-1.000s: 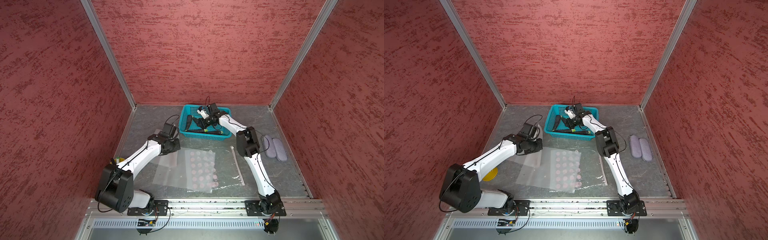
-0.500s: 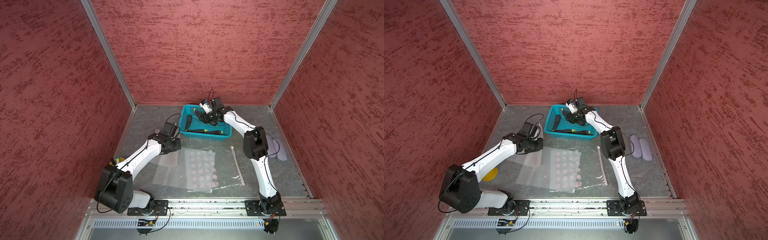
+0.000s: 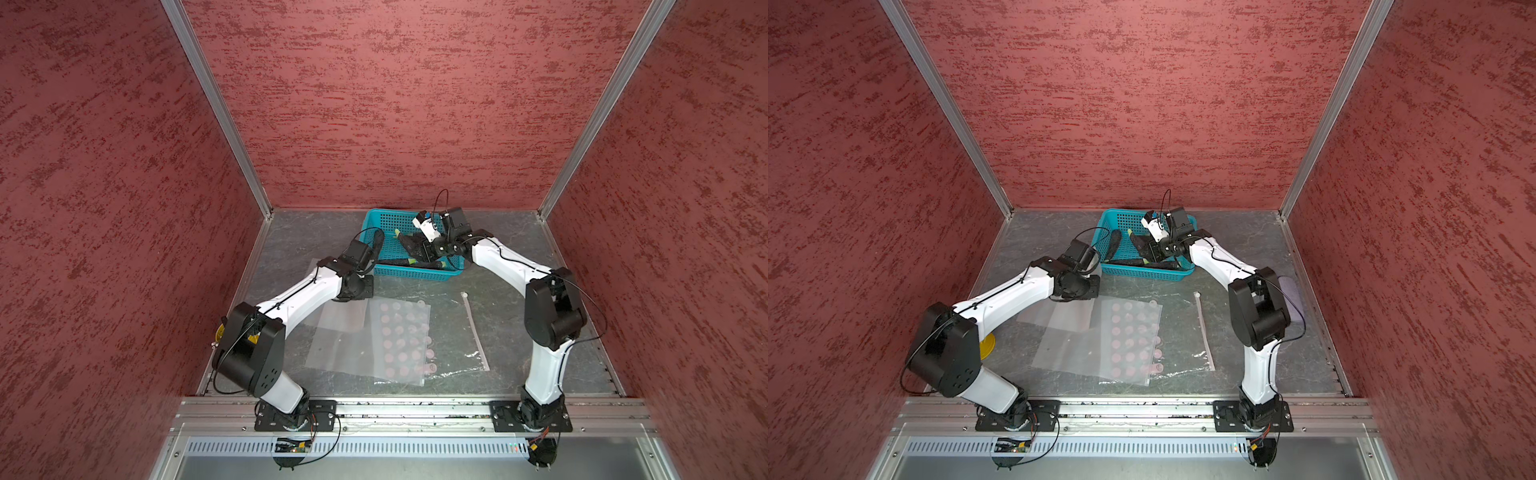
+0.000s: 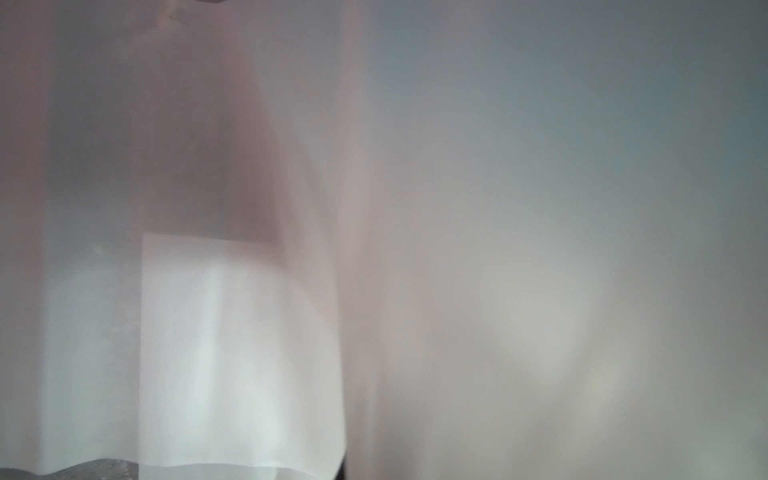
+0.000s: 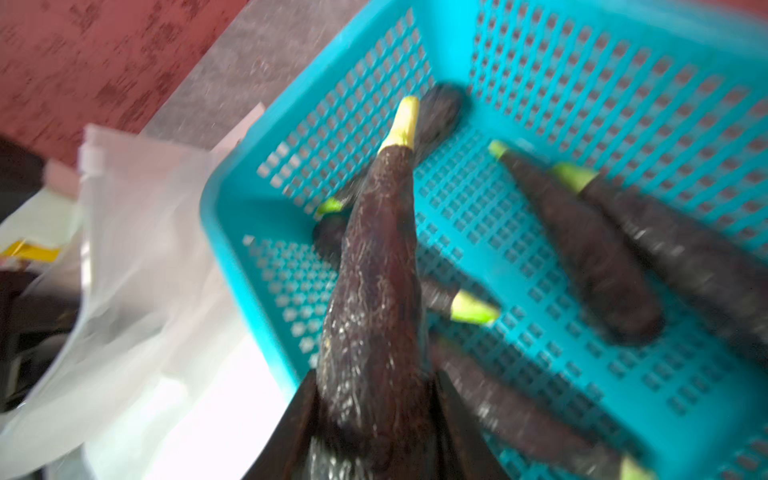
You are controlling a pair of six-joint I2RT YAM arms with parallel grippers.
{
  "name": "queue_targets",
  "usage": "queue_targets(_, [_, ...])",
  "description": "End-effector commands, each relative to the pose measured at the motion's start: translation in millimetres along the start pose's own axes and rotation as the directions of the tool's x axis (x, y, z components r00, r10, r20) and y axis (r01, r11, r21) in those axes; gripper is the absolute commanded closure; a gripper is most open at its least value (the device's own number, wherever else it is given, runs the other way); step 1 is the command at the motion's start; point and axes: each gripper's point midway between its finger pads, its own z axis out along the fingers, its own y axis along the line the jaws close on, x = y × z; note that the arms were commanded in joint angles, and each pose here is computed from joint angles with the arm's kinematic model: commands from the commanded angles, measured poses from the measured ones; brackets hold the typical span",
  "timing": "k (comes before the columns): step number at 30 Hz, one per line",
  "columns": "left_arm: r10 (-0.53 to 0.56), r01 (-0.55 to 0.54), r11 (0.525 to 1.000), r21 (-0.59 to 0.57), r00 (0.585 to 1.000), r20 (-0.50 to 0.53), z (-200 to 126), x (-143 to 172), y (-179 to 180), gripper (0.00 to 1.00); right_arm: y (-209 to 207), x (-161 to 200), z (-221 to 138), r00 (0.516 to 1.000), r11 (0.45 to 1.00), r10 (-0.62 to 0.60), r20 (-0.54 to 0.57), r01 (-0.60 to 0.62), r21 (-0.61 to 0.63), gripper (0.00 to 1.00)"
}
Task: Place the eggplant in a zip-top bag and seal the zipper
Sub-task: Place the eggplant in the zipper food storage bag.
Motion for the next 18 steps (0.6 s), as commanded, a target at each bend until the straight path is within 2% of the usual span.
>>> queue_targets(1, [0.087, -0.086, 0.992, -0.087, 0.996, 0.005, -3, 2, 8, 1.0, 38, -6, -14, 0.998, 0.992, -0.032, 0.058, 0.039, -0.119, 0.81])
queue_targets(11, [0.179, -0.174, 0.98, -0.093, 0.983, 0.047, -7, 9, 10, 1.0, 96, 37, -23, 0.998, 0.964, -0.061, -0.013, 0.056, -0.26, 0.81])
queue_targets(18, [0.193, -0.188, 0.977, -0.101, 0.98, 0.042, -2, 13, 12, 1.0, 123, 49, -24, 0.997, 0.947, -0.076, -0.027, 0.064, -0.315, 0.81])
